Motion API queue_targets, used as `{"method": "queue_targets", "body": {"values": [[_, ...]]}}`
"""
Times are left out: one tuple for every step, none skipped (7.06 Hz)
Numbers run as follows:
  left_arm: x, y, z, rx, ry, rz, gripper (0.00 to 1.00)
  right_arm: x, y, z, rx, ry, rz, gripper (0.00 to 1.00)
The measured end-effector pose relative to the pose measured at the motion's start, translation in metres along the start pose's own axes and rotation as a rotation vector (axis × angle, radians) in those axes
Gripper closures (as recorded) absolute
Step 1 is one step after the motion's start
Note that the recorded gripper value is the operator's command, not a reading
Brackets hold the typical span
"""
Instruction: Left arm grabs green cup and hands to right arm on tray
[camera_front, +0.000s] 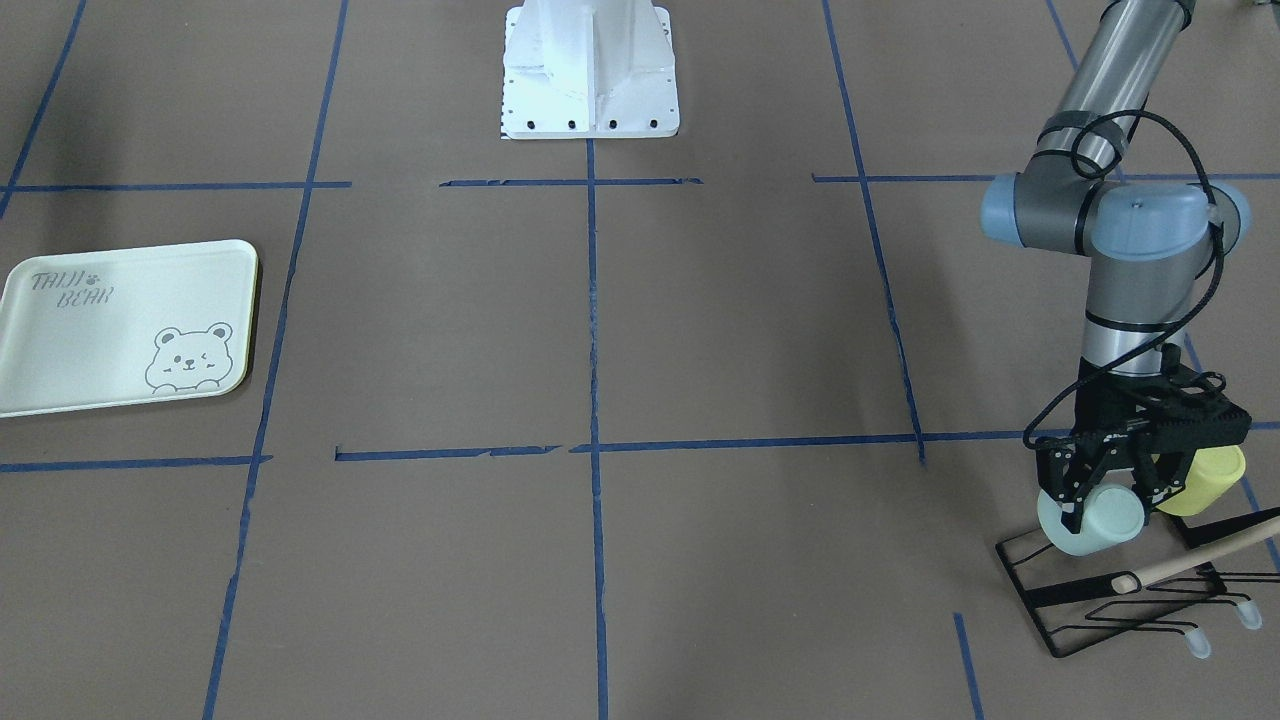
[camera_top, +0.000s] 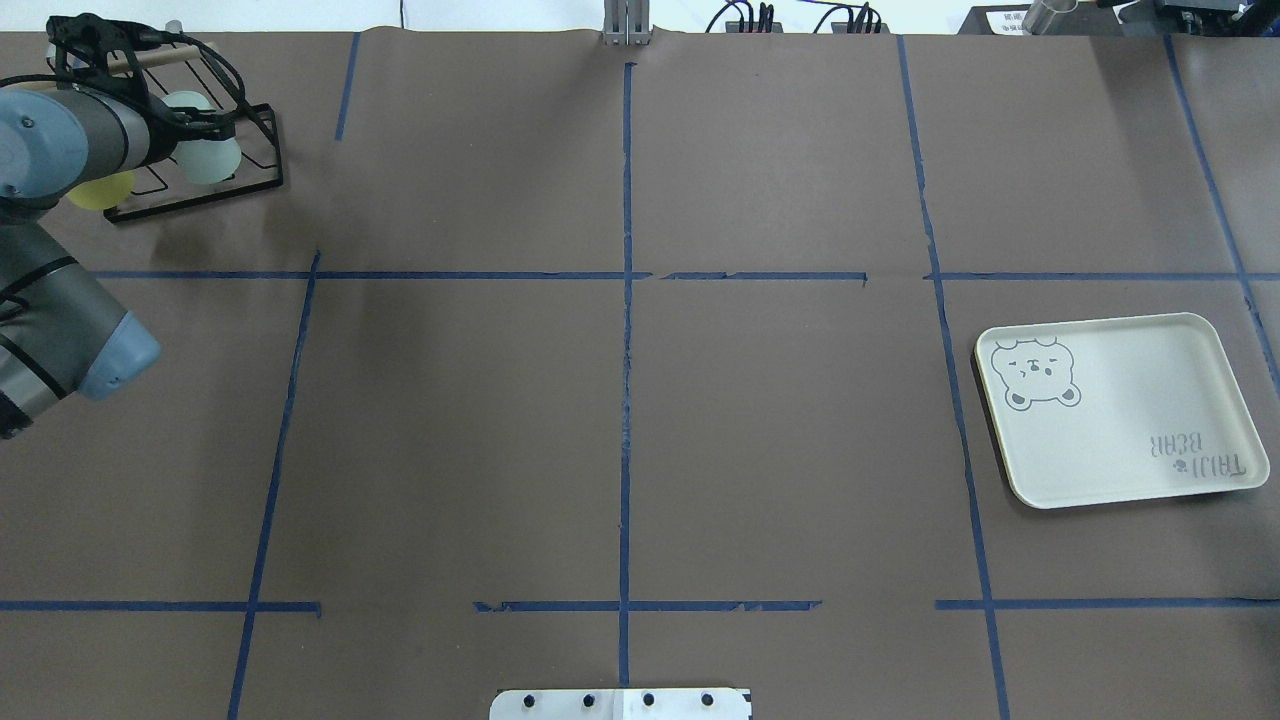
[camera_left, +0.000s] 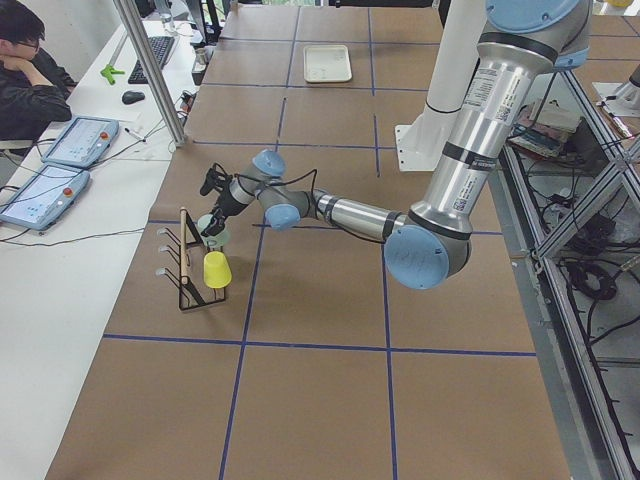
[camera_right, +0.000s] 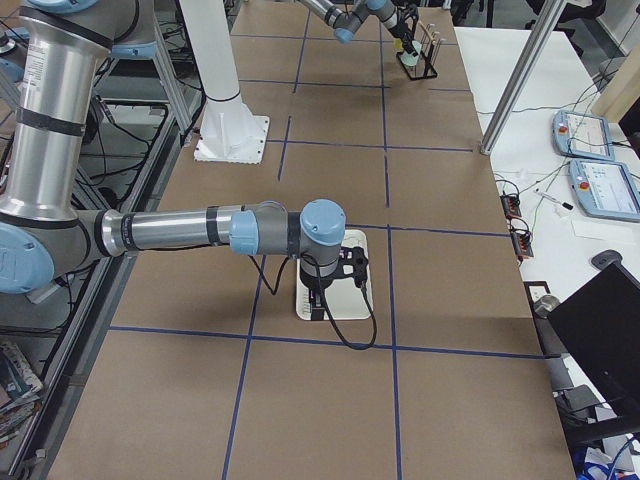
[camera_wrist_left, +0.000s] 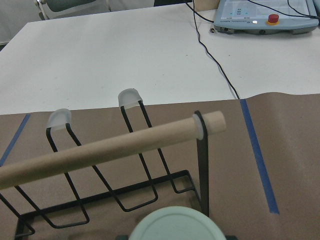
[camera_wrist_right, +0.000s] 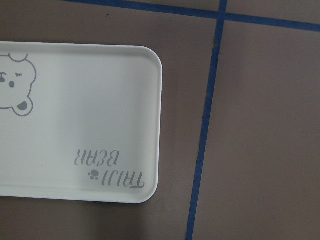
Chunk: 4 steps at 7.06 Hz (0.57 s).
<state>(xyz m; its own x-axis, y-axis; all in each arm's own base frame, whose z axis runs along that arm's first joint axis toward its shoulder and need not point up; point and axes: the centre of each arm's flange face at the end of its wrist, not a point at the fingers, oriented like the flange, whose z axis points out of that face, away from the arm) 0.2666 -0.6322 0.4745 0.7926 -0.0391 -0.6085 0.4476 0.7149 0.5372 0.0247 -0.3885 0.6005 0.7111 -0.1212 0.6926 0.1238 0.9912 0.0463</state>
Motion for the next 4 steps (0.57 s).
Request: {"method": "queue_targets", "body": {"values": [[-0.002, -0.007, -0.005, 0.011, 0.004, 0.004, 0.61, 0.000, 0.000, 0.000, 0.000, 0.000, 0.000, 0.00], [-0.002, -0.017, -0.015, 0.025, 0.018, 0.001, 0.61, 0.000, 0.000, 0.000, 0.001, 0.000, -0.001, 0.00], [-0.004, -0.030, -0.029, 0.036, 0.038, -0.008, 0.61, 0.000, 0.000, 0.000, 0.001, 0.000, -0.001, 0.00], [-0.011, -0.040, -0.045, 0.036, 0.065, -0.020, 0.61, 0.000, 0.000, 0.000, 0.001, 0.000, 0.000, 0.00]]}}
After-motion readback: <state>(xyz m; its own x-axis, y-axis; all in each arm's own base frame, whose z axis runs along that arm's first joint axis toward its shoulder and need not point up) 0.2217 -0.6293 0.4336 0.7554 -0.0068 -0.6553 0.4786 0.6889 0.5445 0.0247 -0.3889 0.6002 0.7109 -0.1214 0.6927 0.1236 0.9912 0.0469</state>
